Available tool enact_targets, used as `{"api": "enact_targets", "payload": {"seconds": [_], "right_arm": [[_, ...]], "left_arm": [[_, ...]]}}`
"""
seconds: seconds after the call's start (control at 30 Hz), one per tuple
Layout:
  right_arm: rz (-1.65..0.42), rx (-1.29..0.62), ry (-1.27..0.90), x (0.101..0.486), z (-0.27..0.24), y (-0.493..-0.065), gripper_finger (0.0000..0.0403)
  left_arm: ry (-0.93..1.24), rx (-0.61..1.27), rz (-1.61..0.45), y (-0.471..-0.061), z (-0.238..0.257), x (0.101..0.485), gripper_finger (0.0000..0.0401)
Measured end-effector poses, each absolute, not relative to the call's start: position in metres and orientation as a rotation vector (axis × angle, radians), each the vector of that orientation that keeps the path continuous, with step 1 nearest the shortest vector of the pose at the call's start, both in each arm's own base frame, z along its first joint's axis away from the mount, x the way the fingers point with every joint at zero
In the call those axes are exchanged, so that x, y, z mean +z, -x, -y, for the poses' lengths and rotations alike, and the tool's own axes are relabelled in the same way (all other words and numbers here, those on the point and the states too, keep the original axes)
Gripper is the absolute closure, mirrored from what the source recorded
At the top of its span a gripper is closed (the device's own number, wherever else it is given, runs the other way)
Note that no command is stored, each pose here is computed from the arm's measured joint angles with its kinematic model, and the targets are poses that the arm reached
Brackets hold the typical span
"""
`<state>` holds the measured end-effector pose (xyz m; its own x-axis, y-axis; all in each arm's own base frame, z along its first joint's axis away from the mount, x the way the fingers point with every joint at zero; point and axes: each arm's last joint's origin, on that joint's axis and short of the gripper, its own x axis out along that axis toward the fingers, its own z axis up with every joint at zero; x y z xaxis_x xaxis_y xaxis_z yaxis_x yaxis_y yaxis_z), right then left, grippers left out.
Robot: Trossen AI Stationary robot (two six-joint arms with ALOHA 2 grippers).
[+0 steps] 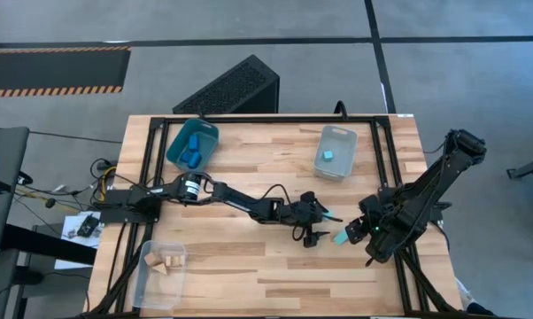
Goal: Sort & place blocks by color
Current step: Put the top light blue block into the gray bin
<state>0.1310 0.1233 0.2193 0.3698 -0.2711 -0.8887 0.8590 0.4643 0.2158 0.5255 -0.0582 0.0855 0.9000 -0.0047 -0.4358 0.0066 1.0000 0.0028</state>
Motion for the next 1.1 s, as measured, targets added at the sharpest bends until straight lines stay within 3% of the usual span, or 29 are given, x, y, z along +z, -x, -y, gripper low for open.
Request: {"api": "enact_targets", "payload": {"seconds": [1.1], "right_arm": [[-0.888,-0.823,-0.823,0.2196,-0.1252,-0.1329,0.0171]], "left_arm": [[0.028,0.066,-0.433,-0.5258,0.0569,0.0852,0.0046]]}}
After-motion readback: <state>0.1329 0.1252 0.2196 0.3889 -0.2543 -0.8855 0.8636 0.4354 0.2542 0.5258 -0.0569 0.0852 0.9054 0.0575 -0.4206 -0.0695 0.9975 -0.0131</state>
